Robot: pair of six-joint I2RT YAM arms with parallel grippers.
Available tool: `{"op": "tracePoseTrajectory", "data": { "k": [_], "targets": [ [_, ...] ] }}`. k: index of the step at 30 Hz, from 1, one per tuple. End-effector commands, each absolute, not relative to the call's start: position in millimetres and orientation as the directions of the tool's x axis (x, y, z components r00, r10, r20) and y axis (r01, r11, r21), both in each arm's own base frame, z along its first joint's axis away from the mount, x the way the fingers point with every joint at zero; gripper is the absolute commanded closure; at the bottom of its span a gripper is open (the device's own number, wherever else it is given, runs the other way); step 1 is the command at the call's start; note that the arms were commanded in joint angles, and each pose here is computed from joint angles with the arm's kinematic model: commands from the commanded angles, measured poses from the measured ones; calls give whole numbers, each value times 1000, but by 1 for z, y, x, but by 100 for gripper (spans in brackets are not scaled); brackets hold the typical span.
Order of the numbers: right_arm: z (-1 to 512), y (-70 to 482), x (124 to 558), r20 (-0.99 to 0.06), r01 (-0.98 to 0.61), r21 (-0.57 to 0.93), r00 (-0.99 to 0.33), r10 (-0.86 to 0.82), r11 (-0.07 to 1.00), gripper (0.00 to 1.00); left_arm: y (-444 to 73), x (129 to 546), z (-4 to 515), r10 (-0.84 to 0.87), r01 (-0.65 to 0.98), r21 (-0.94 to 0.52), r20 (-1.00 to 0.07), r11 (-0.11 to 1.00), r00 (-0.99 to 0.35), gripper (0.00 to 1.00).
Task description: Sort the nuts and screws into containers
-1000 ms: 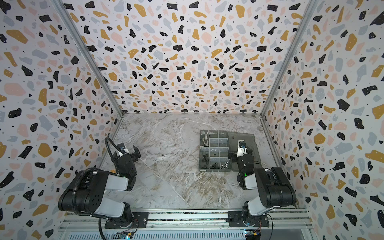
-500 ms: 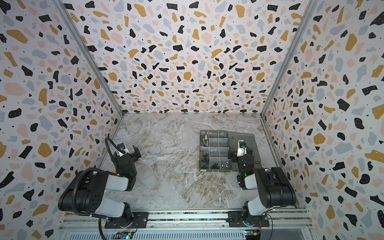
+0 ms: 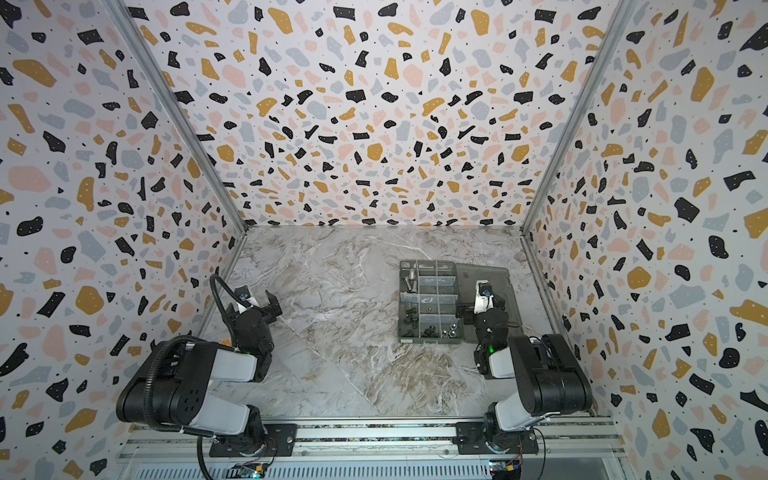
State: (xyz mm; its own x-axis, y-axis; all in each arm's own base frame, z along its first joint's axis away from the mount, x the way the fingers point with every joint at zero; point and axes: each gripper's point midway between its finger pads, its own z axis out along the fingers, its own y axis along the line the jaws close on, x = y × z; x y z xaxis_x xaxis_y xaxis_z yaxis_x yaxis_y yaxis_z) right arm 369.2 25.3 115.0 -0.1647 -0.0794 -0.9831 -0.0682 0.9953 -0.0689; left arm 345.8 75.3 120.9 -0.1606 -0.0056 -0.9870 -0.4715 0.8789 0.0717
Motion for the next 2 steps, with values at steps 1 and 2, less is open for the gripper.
{"op": "tracePoseTrajectory", "data": {
  "k": [1, 2],
  "targets": [
    [123, 25, 370, -987, -70, -75, -136, -84, 995, 1, 74, 350, 135, -6, -470, 45, -994, 882, -107, 0],
    [124, 25, 369, -987, -70, -74, -136, -83, 995, 1, 74, 350, 135, -6, -470, 45, -994, 882, -107, 0]
  ]
}}
